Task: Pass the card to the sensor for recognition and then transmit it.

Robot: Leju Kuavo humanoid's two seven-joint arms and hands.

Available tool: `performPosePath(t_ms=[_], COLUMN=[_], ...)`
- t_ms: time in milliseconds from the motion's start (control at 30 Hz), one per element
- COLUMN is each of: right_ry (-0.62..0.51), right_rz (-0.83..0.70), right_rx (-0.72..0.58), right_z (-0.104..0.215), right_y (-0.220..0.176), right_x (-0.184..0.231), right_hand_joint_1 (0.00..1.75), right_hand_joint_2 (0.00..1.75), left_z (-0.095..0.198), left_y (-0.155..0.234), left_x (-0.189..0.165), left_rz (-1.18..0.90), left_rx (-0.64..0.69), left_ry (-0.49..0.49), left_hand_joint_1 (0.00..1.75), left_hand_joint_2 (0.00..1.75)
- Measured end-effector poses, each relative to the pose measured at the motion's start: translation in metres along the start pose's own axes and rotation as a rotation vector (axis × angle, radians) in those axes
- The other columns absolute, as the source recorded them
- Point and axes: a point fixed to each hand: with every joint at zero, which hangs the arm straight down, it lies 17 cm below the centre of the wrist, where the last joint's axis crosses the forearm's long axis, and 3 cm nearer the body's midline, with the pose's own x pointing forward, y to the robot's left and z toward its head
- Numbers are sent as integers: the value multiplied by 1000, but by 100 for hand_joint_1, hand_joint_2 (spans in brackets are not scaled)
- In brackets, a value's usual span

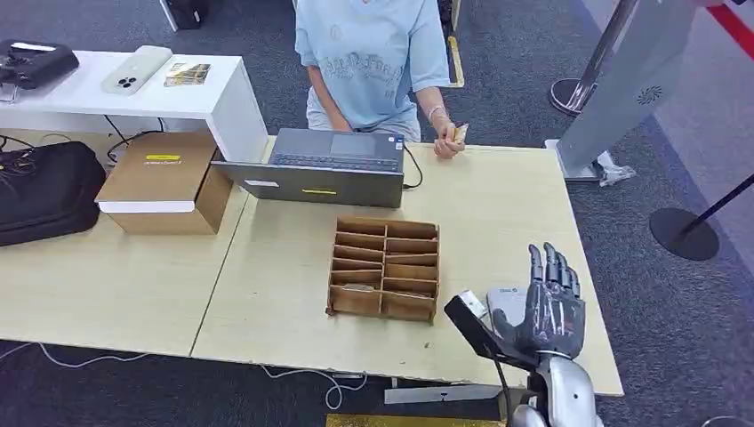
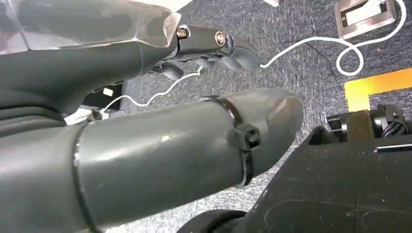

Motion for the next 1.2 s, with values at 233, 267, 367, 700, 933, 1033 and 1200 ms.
performPosePath(t_ms=[233, 267, 367, 700, 933, 1033, 1200], right_ry=[-27, -43, -111, -301, -346, -362, -407], right_rz=[-9, -21, -83, -122, -99, -84, -69], right_rx=[30, 31, 30, -46, -27, -13, 27], right_z=[8, 9, 11, 15, 17, 16, 17], right_y=[10, 10, 9, -8, 1, 5, 16], right_x=[6, 10, 26, 72, 91, 99, 117], right_hand_joint_1=[21, 84, 159, 127, 80, 63, 77], right_hand_joint_2=[175, 175, 175, 175, 175, 175, 175], left_z=[0, 0, 0, 0, 0, 0, 0], left_y=[-4, -4, -4, -3, -3, -3, 0], left_x=[-1, -2, -2, -3, -1, -1, 5], left_rz=[7, 4, -3, -20, -31, -41, -59], left_rx=[-3, -3, -2, 0, 0, 0, 2], left_ry=[9, 11, 12, 13, 3, 1, -14], left_hand_joint_1=[0, 0, 0, 0, 0, 0, 0], left_hand_joint_2=[0, 0, 0, 0, 0, 0, 0])
